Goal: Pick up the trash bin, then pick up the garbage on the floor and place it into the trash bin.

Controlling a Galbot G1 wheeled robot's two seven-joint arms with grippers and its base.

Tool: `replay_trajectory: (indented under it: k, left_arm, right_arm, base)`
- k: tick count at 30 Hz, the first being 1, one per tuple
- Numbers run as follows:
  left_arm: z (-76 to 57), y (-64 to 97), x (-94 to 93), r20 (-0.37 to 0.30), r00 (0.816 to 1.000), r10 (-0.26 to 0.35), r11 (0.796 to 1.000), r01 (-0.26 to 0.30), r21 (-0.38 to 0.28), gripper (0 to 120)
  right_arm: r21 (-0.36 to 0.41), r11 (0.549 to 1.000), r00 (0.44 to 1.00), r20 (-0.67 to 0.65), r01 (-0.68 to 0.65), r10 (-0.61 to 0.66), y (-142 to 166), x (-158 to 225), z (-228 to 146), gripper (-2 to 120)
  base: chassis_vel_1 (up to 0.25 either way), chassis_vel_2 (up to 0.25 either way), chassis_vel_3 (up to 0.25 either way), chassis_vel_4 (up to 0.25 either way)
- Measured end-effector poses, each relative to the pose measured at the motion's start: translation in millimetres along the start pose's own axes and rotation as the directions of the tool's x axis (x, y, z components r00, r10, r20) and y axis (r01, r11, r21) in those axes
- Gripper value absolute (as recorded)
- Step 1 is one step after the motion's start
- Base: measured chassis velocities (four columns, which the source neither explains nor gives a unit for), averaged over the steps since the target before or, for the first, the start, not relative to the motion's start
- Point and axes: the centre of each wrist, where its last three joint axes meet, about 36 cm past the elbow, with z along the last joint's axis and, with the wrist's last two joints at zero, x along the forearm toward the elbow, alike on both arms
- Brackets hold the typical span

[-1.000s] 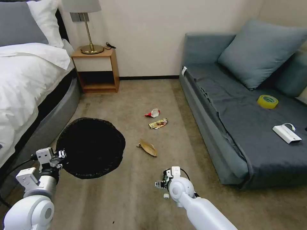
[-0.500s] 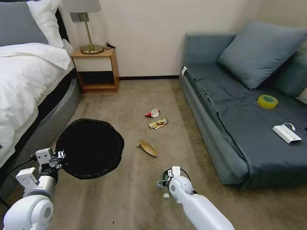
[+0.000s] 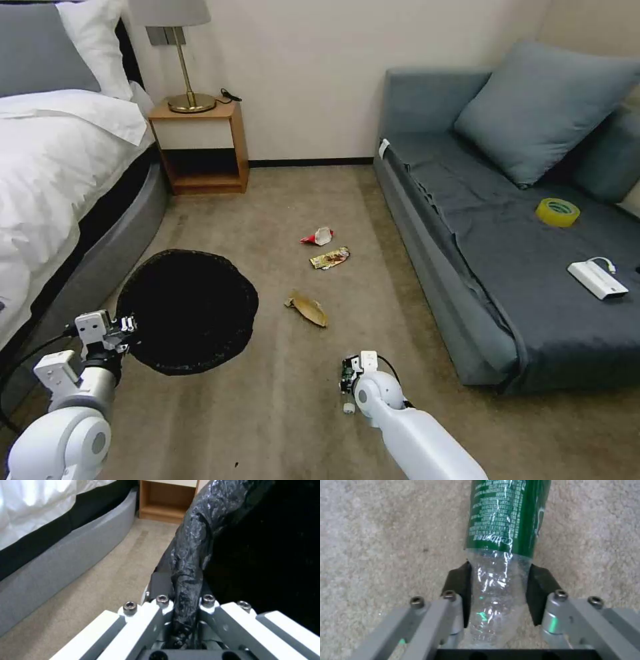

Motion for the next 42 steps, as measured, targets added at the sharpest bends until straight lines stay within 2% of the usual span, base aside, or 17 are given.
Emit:
replay_trajectory:
  k: [5,8,14,15,17,18,21,22,25,26,27,30,32,33,36,39,42]
  left_arm:
    - [2.2,-0.6,0.2,-0.012,1.0,0.004,1.0,-0.004,0.01,1]
    - [4.1,-1.0,0.6,-0.023,1.0,0.005,1.0,-0.004,0.017,1]
    - [9.7,-5.3,2.3,-0.057,0.998,0.019,0.999,-0.017,0.035,1]
    - [11.2,-7.3,2.7,-0.065,0.998,0.024,0.999,-0.022,0.039,1]
    - [11.8,-8.1,2.7,-0.068,0.997,0.026,0.999,-0.023,0.04,1]
    - [13.8,-11.7,3.1,-0.08,0.996,0.032,0.999,-0.028,0.045,1]
    - [16.3,-19.1,4.4,-0.095,0.994,0.05,0.998,-0.045,0.051,1]
    - [16.3,-19.1,4.4,-0.095,0.994,0.05,0.998,-0.045,0.051,1]
    - [17.5,-27.3,7.1,-0.105,0.992,0.069,0.997,-0.063,0.053,1]
    - [17.7,-30.3,8.3,-0.109,0.991,0.077,0.996,-0.072,0.055,1]
    - [17.7,-30.3,8.3,-0.109,0.991,0.077,0.996,-0.072,0.055,1]
    - [19.5,-38.6,10.8,-0.115,0.989,0.096,0.994,-0.09,0.056,1]
    - [21.2,-42.9,12.9,-0.12,0.987,0.106,0.993,-0.099,0.057,1]
    - [21.2,-42.9,12.9,-0.12,0.987,0.106,0.993,-0.099,0.057,1]
    - [22.1,-48.4,18.0,-0.126,0.985,0.12,0.991,-0.113,0.065,1]
    - [21.8,-50.5,20.6,-0.128,0.984,0.127,0.991,-0.119,0.069,1]
    - [20.9,-53.2,23.6,-0.128,0.982,0.136,0.989,-0.127,0.074,1]
  right_arm:
    - [-0.009,1.0,1.0,0.014,0.002,-0.002,-1,3,1,19]
    - [-0.012,1.0,0.999,0.038,0.007,-0.007,-1,9,-2,18]
    - [0.007,0.999,0.965,0.26,0.033,-0.033,0,51,-25,18]
    - [0.028,0.998,0.926,0.371,0.055,-0.061,1,71,-36,18]
    - [0.035,0.998,0.913,0.402,0.061,-0.07,2,78,-40,18]
    - [0.067,0.994,0.847,0.52,0.091,-0.113,4,105,-53,18]
    - [0.138,0.979,0.706,0.678,0.151,-0.204,12,153,-69,18]
    - [0.138,0.979,0.706,0.678,0.151,-0.204,12,153,-69,18]
    - [0.238,0.95,0.578,0.754,0.204,-0.313,20,184,-71,18]
    - [0.302,0.926,0.519,0.768,0.225,-0.376,23,194,-69,18]
    - [0.302,0.926,0.519,0.768,0.225,-0.376,23,194,-69,18]
    - [0.454,0.851,0.413,0.745,0.262,-0.524,37,207,-54,18]
    - [0.52,0.809,0.378,0.715,0.276,-0.588,46,208,-44,18]
    - [0.52,0.809,0.378,0.715,0.276,-0.588,46,208,-44,18]
    - [0.609,0.737,0.333,0.658,0.292,-0.675,61,200,-25,18]
    - [0.639,0.711,0.335,0.628,0.293,-0.703,68,193,-17,18]
    - [0.66,0.693,0.371,0.589,0.29,-0.718,76,180,-6,18]
  base:
    - [0.0,0.0,0.0,0.0]
    - [0.0,0.0,0.0,0.0]
    - [0.0,0.0,0.0,0.0]
    - [0.0,0.0,0.0,0.0]
    - [0.0,0.0,0.0,0.0]
    - [0.0,0.0,0.0,0.0]
    - [0.0,0.0,0.0,0.0]
    - [0.0,0.0,0.0,0.0]
    - [0.0,0.0,0.0,0.0]
    - [0.0,0.0,0.0,0.0]
    - [0.0,0.0,0.0,0.0]
    - [0.0,0.0,0.0,0.0]
    - [0.0,0.0,0.0,0.0]
    - [0.0,0.0,0.0,0.0]
    - [0.0,0.0,0.0,0.0]
    - [0.0,0.0,0.0,0.0]
    - [0.0,0.0,0.0,0.0]
